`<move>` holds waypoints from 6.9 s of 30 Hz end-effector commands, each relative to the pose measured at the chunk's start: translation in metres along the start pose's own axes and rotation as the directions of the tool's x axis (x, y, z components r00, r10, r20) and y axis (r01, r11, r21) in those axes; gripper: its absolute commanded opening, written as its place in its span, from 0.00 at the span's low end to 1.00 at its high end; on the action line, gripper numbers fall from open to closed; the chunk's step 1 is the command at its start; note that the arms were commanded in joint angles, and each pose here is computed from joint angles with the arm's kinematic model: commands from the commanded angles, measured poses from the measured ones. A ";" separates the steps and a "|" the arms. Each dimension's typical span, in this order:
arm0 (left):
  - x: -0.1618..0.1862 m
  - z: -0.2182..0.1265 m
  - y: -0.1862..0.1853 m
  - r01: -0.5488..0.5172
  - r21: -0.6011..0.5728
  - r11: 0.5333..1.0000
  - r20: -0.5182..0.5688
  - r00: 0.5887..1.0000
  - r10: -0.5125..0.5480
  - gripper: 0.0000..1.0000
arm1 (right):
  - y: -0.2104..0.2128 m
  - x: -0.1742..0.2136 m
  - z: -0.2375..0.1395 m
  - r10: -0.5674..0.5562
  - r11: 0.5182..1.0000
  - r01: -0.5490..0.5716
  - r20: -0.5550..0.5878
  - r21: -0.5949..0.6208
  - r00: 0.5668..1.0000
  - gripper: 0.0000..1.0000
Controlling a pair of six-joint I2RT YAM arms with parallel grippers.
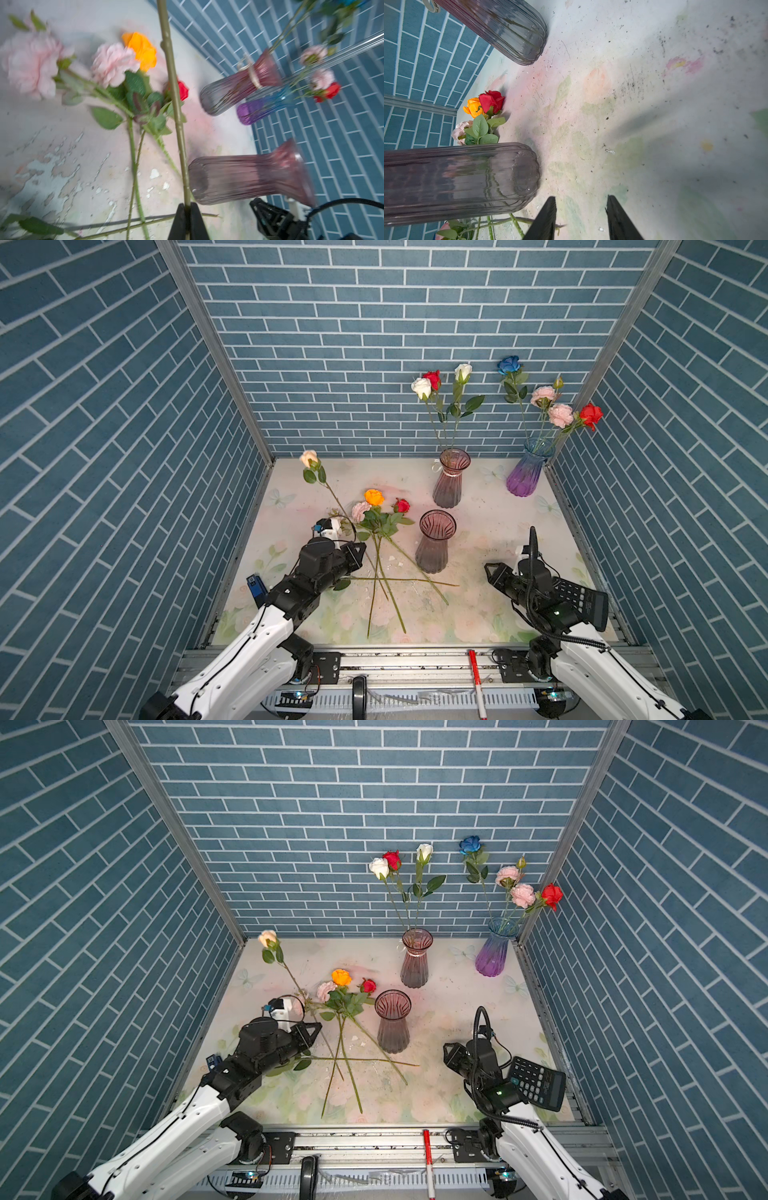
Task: Arrange the flowers into the vase
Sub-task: 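Lift the cream rose with the left gripper and carry it to the pink vase, then lower the cream rose into the pink vase and open the left gripper, then return the left gripper to the pile and close on pink peony stems, then lift the pink peonies with the left gripper while the right gripper approaches, then close the right gripper on the peony stems beside the left gripper, then open the left gripper while the right gripper lifts the peonies away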
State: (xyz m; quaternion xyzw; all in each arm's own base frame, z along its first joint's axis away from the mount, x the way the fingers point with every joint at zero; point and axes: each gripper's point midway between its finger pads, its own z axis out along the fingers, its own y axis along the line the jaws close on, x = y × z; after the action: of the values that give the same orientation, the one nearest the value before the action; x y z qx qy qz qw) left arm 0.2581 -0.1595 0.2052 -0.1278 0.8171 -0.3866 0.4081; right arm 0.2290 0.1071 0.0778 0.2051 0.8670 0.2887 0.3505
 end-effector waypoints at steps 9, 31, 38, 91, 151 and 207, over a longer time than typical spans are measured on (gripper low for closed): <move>-0.103 -0.036 -0.182 -0.244 0.314 0.917 0.240 0.955 0.173 0.00 | 0.011 -0.010 -0.003 0.034 0.999 -0.033 0.026 -0.031 0.999 0.42; -0.004 0.092 -0.249 -0.672 0.356 0.650 0.212 0.735 0.644 0.00 | 0.011 -0.012 -0.004 0.043 0.998 -0.041 0.033 -0.049 0.999 0.42; 0.029 0.104 -0.223 -0.668 0.338 0.663 0.106 0.727 0.679 0.12 | 0.010 -0.012 -0.005 0.050 0.997 -0.048 0.038 -0.055 0.998 0.42; 0.120 0.100 0.020 0.091 0.011 0.996 -0.341 0.937 -0.082 0.39 | 0.006 -0.009 0.003 0.075 0.997 -0.074 0.008 -0.032 0.997 0.42; 0.085 -0.070 -0.239 -0.468 0.661 0.587 -0.013 0.774 0.633 0.00 | 0.307 0.020 -0.223 -0.632 0.236 0.224 0.025 -0.946 0.774 0.40; 0.098 -0.067 -0.252 -0.426 0.678 0.599 -0.040 0.792 0.609 0.00 | 0.328 0.012 -0.218 -0.583 0.291 0.391 0.162 -0.873 0.796 0.06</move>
State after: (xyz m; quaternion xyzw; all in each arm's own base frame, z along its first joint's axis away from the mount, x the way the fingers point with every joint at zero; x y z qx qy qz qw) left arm 0.1202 -0.3419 0.3425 0.3193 0.7014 -0.5009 0.3939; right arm 0.1207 0.2855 0.3904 -0.2986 0.6667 0.5699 0.3761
